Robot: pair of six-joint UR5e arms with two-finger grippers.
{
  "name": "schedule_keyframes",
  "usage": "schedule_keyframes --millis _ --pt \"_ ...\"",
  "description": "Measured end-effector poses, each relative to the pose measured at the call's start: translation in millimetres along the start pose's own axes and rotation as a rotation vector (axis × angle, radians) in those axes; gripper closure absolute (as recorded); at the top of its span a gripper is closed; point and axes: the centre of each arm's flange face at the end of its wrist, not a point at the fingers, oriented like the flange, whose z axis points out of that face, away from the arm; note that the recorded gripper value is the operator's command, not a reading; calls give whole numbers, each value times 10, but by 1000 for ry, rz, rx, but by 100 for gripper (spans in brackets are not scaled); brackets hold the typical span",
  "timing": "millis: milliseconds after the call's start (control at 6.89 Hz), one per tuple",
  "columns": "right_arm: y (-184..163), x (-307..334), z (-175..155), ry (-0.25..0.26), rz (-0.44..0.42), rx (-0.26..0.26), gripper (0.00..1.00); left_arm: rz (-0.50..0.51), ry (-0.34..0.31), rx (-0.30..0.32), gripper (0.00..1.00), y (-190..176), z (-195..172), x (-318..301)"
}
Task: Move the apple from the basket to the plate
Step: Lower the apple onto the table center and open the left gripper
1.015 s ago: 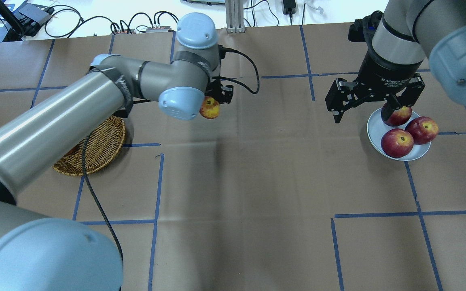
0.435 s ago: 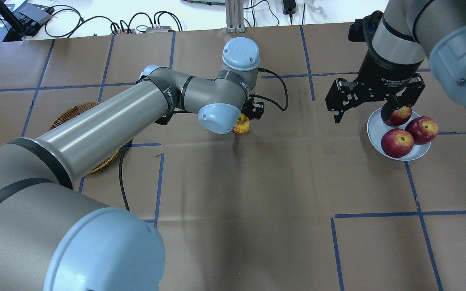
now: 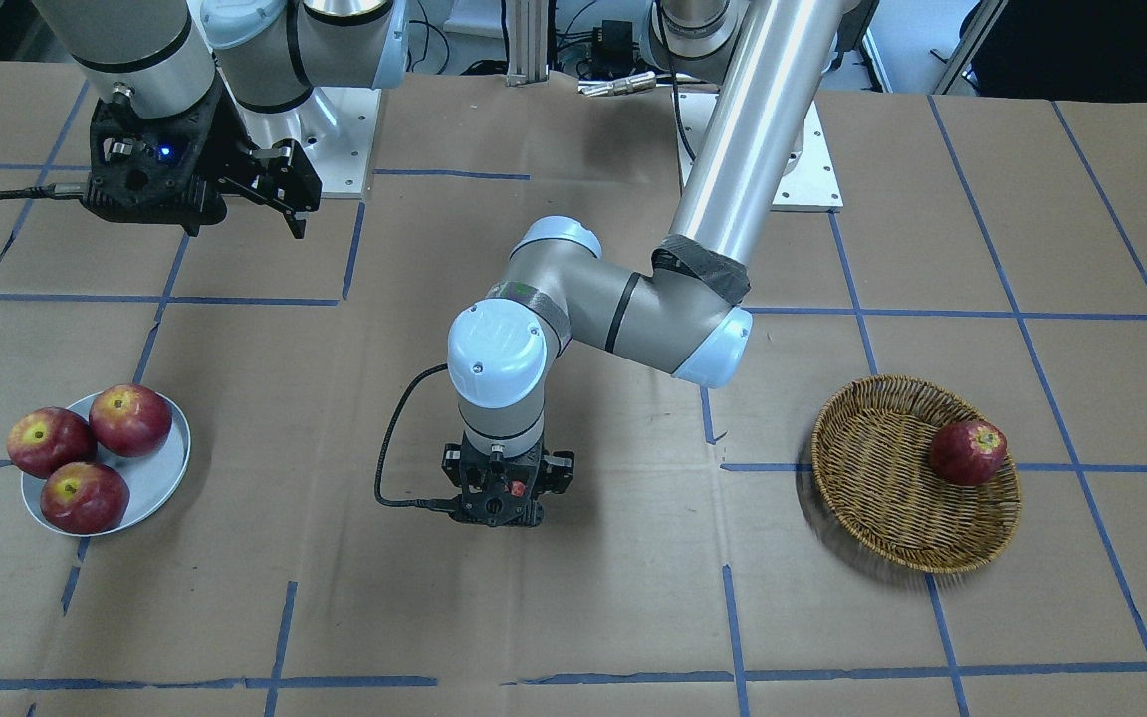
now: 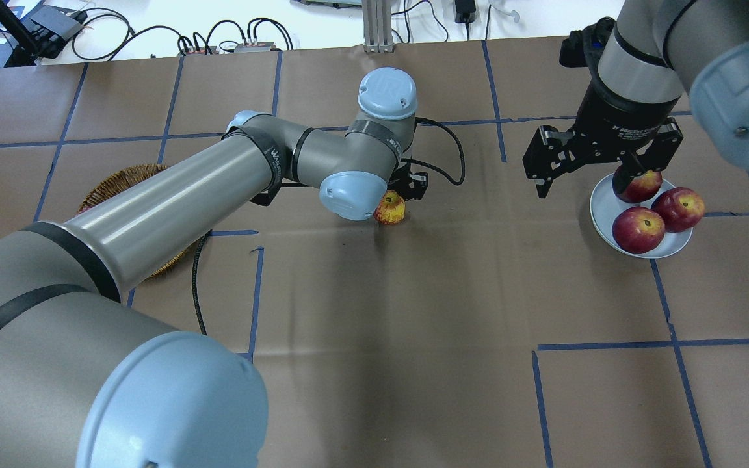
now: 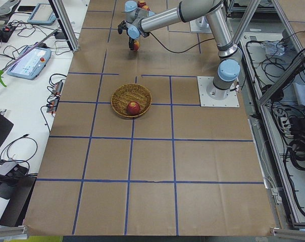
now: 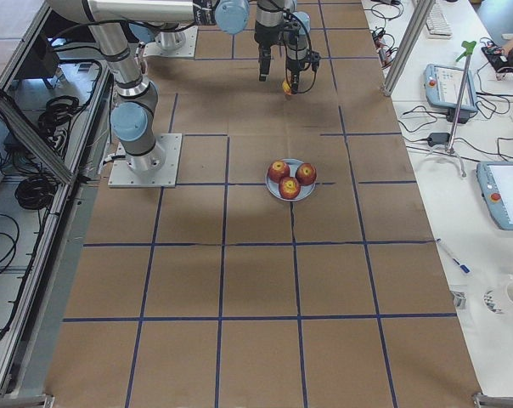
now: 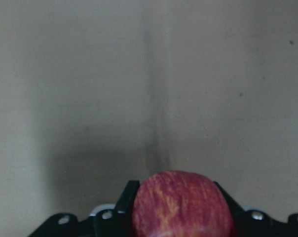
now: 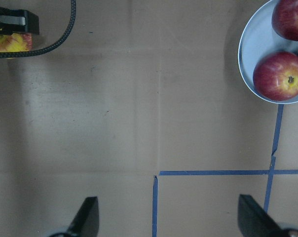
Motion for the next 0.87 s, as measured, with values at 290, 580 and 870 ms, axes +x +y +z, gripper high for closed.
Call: schedule_keyframes --millis 290,580,870 --pt "0 0 1 0 0 0 0 -5 -2 -4 1 17 -3 -26" --pt "-2 1 5 0 -1 -1 0 -13 2 14 1 -24 -256 -61" --pt "-3 1 7 0 -1 -1 0 2 -9 -17 1 -56 -1141 -543"
